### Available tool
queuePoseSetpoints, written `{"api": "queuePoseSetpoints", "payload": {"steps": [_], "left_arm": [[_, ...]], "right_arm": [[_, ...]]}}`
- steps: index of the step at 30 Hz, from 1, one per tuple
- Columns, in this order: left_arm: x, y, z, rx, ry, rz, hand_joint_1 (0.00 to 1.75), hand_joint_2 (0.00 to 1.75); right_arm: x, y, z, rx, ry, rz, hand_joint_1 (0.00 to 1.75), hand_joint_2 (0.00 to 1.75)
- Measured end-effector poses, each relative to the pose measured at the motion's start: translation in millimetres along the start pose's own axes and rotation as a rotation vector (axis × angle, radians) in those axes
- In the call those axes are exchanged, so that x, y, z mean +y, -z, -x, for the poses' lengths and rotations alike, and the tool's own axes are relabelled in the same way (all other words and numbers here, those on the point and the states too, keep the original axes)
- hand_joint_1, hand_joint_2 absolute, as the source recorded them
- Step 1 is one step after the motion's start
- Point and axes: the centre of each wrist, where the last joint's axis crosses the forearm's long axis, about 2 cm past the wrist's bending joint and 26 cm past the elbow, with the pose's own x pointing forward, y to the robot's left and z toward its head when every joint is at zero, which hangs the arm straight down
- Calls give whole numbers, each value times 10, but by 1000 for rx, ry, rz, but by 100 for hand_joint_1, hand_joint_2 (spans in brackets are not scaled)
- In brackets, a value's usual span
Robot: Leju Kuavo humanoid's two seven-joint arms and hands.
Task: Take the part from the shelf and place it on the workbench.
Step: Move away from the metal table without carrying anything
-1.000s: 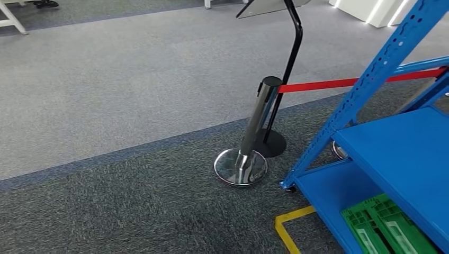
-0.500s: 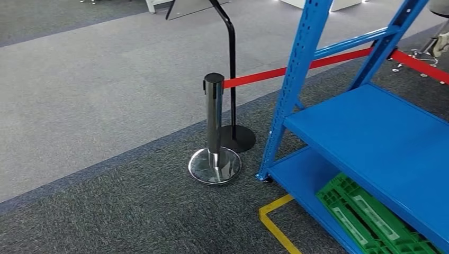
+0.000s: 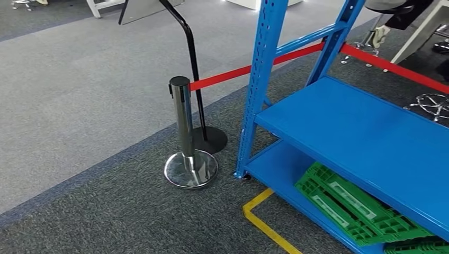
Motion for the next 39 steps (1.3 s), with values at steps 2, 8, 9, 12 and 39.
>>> {"api": "queuePoseSetpoints", "payload": {"steps": [2, 8, 9, 12, 39], "left_arm": [[-7, -4, 2, -1, 3, 4, 0, 0], [-23, -8, -31, -10, 7, 7, 0, 0], [-24, -7, -41, -12, 7, 7, 0, 0], [-14, 4, -73, -19, 7, 2, 0, 0], [-36, 2, -44, -31, -366, 57, 0, 0]], "right_arm": [[-2, 2, -1, -1, 3, 1, 0, 0], [-10, 1, 19, 3, 16, 3, 0, 0], [-10, 1, 19, 2, 17, 3, 0, 0], [-10, -2, 37, 6, 22, 3, 0, 0], [9, 3, 82, 34, 104, 13, 0, 0]]}}
